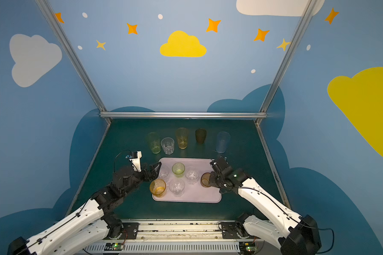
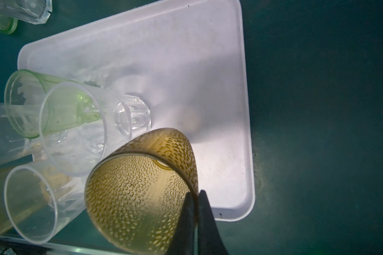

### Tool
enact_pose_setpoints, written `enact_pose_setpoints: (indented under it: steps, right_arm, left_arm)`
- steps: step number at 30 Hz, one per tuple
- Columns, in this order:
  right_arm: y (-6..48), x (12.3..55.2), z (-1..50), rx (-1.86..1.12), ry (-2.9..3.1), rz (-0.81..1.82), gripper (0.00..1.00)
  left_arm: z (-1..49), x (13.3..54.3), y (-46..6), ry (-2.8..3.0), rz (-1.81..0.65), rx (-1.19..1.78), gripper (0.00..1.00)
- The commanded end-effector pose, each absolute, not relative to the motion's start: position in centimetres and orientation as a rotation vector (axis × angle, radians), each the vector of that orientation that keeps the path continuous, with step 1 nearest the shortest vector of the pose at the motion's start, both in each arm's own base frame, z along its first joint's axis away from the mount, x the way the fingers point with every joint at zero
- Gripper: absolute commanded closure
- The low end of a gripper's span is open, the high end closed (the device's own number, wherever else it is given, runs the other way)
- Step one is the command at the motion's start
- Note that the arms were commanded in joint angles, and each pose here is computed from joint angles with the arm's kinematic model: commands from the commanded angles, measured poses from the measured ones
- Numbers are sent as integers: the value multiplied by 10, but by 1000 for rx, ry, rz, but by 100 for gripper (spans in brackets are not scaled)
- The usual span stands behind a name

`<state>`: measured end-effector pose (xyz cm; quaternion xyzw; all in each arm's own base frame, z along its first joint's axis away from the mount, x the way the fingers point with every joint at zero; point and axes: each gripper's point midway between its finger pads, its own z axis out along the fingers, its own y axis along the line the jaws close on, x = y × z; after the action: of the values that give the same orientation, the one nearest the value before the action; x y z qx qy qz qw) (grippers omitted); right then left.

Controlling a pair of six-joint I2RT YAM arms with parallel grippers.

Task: Place the glasses into the tray
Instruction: Place the glass on the tray.

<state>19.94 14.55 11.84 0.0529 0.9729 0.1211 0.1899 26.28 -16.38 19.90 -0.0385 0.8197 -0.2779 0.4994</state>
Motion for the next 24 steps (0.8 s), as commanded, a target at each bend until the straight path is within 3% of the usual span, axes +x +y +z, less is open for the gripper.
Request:
enact_pose_setpoints:
  steps: [1, 12, 24]
  right_arm:
    - [148, 195, 115, 140, 2749, 328, 100]
    - [160, 189, 108, 36, 2784, 221, 100]
    - [194, 189, 106, -107, 2780, 317, 100]
  left_arm:
    - [190, 263, -160, 2004, -647, -108, 0]
    - [189, 263, -156, 2005, -628, -123, 0]
    - [190, 264, -152, 2003, -609, -139, 0]
